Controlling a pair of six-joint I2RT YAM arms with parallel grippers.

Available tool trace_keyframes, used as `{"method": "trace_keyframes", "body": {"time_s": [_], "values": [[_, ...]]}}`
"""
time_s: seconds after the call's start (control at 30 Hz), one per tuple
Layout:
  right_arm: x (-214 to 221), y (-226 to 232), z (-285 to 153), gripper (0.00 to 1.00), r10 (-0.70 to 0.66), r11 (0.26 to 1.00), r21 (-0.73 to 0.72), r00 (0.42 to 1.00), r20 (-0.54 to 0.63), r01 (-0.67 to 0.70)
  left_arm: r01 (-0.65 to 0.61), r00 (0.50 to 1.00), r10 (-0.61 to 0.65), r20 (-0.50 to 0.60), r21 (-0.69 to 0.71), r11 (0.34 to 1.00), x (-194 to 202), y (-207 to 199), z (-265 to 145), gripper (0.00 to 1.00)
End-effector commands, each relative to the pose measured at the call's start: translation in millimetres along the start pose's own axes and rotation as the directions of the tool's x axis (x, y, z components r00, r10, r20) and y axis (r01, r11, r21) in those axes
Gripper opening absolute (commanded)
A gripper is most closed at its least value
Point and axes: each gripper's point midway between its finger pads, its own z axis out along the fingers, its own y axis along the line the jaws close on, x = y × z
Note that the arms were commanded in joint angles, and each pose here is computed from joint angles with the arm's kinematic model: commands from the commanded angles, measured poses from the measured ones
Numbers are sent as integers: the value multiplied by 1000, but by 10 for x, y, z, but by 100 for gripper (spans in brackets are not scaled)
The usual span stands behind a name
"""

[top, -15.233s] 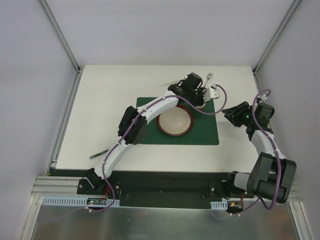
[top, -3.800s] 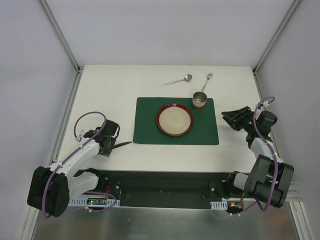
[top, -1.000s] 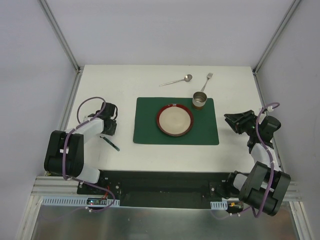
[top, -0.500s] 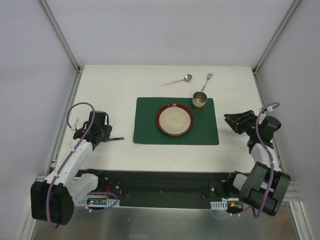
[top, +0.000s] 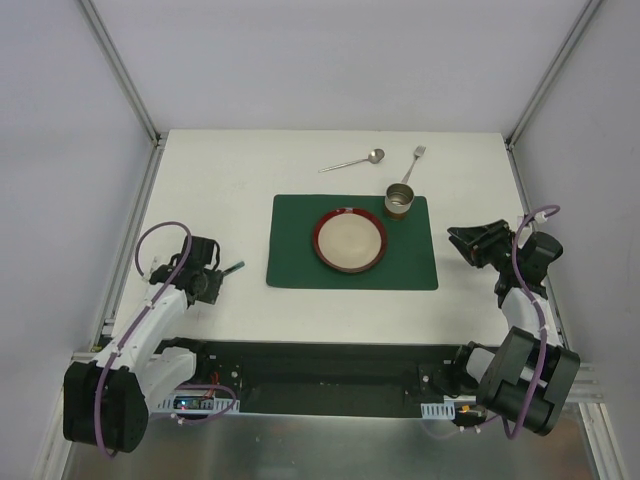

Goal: Set the dinner table for one person
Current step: Pick up the knife at the center of the board.

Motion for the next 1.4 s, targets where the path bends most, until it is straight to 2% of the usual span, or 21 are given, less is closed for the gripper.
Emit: {"method": "trace_keyframes", "body": {"time_s": [0.0,0.33,0.67,1.03,1.37], "values": [[-37,162,-48,40,-43,998,-53,999,7,43,10,1000,-9,18,-29,1000,-10,12,38,30],[-28,211,-79,40,-43,997,-68,999,7,43,64,995,-60,73,-41,997,-85,-11,146,31],[-16,192,-83,40,-42,997,-64,999,10,42,98,987,-91,133,-47,994,-193,-213,245,31],[3,176,-85,40,-41,997,-64,999,6,41,99,987,-95,130,-23,995,-175,-283,358,44],[25,154,-88,40,-28,998,-62,1000,4,29,151,982,-140,124,-79,985,-132,-223,473,43]]}}
